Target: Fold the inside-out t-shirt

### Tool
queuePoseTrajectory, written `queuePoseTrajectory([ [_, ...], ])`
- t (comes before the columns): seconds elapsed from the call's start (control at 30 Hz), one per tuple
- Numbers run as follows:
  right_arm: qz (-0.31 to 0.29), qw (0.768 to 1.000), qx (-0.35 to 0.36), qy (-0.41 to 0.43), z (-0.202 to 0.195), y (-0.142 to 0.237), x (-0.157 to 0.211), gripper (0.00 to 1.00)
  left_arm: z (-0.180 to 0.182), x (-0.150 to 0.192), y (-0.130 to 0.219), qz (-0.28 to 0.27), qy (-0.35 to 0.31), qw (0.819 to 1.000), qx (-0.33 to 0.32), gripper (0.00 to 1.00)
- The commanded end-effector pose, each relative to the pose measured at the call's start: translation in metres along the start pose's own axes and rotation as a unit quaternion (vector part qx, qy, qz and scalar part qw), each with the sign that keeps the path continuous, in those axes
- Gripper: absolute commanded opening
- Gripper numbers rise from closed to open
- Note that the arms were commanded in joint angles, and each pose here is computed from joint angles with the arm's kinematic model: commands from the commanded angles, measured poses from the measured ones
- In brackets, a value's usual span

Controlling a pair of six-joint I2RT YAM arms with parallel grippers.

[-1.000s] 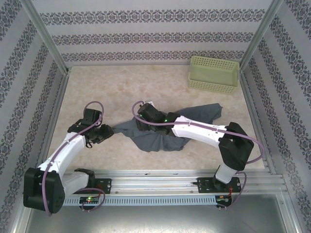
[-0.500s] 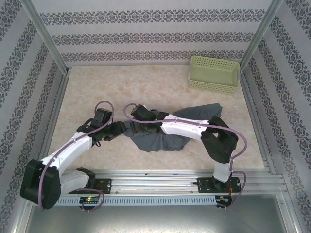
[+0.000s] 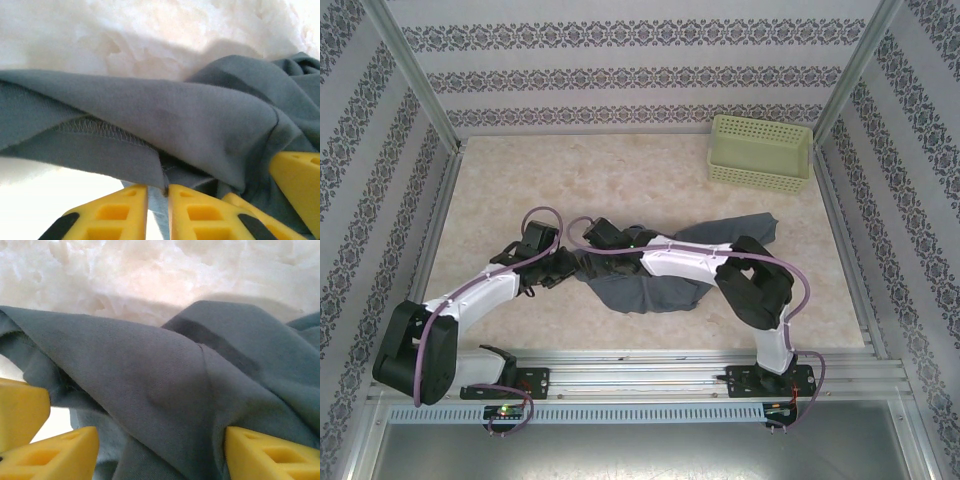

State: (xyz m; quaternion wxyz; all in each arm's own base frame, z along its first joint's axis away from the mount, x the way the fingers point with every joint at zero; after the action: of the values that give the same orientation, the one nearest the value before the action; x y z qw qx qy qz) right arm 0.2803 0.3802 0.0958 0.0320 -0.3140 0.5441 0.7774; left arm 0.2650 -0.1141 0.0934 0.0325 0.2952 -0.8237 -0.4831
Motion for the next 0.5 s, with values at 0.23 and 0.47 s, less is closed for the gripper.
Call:
queuePoseTrajectory([
  [0.23, 0.010, 1.000, 0.001, 0.018, 0.007, -0.018, -0.006, 0.58, 0.026, 0.023, 0.005, 0.002, -0.025, 1.000, -0.012, 0.00],
  [0.47, 0.012, 0.999, 0.035, -0.009, -0.011, -0.025, -0.013, 0.30, 0.044, 0.038, 0.016, 0.009, -0.019, 1.000, -0.018, 0.00],
])
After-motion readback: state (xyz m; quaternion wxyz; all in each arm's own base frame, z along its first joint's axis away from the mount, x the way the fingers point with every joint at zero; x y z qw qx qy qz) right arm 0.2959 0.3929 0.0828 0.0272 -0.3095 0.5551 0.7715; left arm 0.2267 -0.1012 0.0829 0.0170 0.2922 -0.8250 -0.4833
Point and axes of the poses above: each hand's point on the last joint's axis, 136 mm out from that joint toward the fingers, its own y axis back along the fingers, its own z axis along the line the jaws close on, x = y × z, the point moved 4 cm from there along y, back along the fingers
